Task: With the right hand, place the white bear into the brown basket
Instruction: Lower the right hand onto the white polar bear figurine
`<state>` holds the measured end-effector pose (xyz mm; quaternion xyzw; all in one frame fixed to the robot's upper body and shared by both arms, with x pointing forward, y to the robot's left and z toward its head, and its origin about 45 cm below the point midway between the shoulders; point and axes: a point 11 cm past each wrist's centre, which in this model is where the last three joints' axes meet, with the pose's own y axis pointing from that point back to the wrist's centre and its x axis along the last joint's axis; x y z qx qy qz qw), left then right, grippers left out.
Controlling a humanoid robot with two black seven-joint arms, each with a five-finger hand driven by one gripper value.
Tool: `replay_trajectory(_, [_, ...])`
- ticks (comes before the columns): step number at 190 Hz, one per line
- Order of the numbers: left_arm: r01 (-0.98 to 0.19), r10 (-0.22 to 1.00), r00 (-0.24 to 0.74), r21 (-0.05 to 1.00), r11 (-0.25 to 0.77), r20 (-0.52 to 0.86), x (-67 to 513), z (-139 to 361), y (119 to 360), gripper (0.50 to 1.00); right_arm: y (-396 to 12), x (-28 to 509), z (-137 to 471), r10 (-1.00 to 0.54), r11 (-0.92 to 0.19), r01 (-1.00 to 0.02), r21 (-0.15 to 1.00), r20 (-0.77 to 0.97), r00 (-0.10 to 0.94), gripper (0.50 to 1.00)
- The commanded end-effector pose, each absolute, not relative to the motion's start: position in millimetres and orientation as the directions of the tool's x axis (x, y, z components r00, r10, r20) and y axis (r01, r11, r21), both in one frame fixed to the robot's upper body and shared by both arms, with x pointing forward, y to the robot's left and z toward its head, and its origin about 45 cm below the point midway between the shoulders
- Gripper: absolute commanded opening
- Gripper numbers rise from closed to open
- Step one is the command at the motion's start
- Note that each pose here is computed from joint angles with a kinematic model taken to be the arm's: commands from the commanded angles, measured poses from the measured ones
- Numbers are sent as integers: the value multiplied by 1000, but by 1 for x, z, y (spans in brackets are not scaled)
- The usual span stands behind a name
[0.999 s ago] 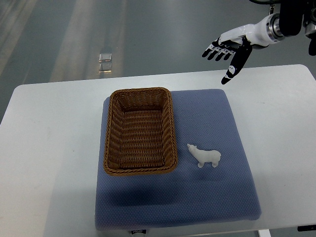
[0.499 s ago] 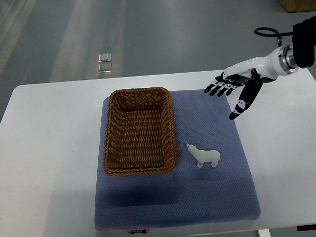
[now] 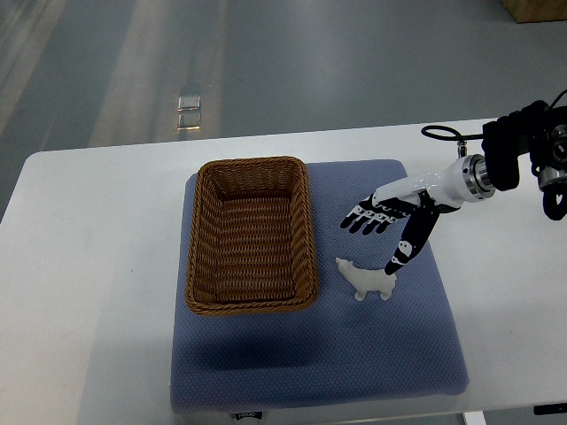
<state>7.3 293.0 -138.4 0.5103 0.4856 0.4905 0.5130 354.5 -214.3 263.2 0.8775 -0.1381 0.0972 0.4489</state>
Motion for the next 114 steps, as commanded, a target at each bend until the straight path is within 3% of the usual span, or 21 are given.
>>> replay_trajectory(1, [-8, 999, 47, 1000, -2, 3, 7, -138, 293, 1000, -215, 354, 254, -180, -556, -356, 751, 310, 934, 917])
replay_trajectory(114, [-8, 999, 47, 1000, -7, 7, 7, -138, 294, 1000, -225, 338, 210, -285, -555, -399, 730, 284, 915, 887])
